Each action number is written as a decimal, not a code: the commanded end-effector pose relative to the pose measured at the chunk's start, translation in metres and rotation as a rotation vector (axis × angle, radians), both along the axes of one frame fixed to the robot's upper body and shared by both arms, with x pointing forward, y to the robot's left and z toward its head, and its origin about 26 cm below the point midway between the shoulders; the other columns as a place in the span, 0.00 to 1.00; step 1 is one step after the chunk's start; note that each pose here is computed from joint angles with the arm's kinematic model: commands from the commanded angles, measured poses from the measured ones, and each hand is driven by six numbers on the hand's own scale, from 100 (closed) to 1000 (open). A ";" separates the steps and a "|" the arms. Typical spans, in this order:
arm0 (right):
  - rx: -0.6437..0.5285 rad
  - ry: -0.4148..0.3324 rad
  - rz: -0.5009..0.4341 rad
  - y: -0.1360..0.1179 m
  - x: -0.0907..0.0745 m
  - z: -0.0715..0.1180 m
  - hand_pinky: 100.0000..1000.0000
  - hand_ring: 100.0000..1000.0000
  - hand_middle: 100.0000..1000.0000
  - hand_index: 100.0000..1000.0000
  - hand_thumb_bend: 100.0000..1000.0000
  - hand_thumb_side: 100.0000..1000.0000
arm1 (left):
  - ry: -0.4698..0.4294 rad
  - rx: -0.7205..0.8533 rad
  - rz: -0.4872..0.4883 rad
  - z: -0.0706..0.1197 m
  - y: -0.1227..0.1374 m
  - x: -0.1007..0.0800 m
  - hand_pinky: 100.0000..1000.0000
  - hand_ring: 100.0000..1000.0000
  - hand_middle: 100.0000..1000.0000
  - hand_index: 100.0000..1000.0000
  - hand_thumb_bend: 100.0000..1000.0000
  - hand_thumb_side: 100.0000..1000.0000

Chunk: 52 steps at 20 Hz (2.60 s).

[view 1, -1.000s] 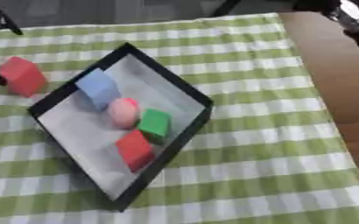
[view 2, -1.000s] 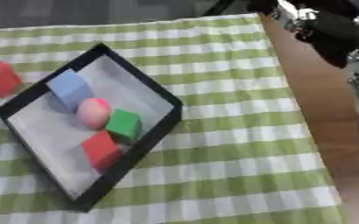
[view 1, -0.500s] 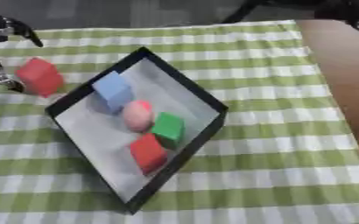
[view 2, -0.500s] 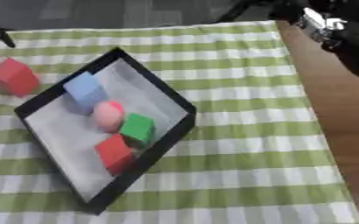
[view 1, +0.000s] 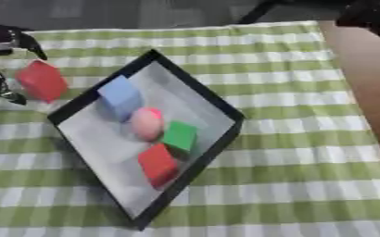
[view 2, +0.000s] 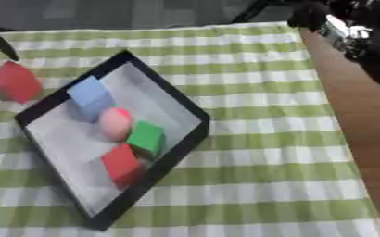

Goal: Pick up objects on the table and place them in the box.

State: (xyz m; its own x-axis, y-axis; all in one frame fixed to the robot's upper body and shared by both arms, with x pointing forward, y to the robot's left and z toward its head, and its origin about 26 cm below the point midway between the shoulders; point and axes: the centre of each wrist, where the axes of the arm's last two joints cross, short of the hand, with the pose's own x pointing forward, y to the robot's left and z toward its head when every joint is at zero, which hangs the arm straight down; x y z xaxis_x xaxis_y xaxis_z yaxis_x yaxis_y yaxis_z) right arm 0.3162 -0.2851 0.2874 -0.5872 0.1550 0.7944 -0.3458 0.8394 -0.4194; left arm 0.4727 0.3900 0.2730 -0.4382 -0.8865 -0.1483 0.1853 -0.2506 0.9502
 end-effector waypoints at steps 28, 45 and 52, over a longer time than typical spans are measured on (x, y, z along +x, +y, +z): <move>-0.034 -0.025 -0.008 -0.002 0.001 0.009 0.88 0.68 0.56 0.73 0.12 0.25 | -0.071 0.068 -0.027 -0.011 0.002 0.005 0.76 0.67 0.51 0.68 0.62 0.00; -0.008 0.002 -0.004 -0.005 0.003 0.002 0.88 0.68 0.56 0.73 0.10 0.25 | -0.193 -0.042 -0.025 0.013 0.000 0.003 0.65 0.54 0.40 0.55 0.39 0.00; 0.010 0.018 0.000 -0.006 0.003 -0.002 0.88 0.68 0.56 0.73 0.12 0.25 | -0.204 -0.058 -0.045 0.027 -0.006 0.000 0.65 0.55 0.41 0.55 0.38 0.00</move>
